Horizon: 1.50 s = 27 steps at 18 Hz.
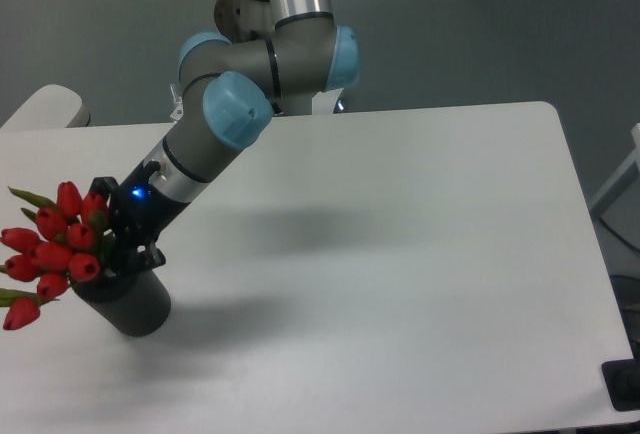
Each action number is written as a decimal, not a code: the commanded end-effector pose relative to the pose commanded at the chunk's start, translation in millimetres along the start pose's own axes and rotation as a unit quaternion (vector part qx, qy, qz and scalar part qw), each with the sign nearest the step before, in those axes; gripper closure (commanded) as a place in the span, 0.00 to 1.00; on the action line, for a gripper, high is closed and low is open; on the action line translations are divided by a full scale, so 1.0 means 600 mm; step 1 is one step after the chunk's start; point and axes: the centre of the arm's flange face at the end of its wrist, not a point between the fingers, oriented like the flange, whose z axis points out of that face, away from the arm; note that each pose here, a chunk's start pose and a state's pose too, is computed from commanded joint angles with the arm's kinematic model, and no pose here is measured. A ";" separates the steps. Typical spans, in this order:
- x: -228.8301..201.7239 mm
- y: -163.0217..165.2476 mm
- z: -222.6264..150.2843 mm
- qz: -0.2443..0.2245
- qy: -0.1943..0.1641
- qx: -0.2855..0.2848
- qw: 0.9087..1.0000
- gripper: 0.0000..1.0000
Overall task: Pick up the flowers from the vase
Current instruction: 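Close the gripper around the tulip stems just above the vase rim, then lift the gripped tulips upward out of the black vase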
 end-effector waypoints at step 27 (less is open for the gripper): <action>0.004 -0.068 -0.095 -0.019 -0.015 0.064 0.998 0.67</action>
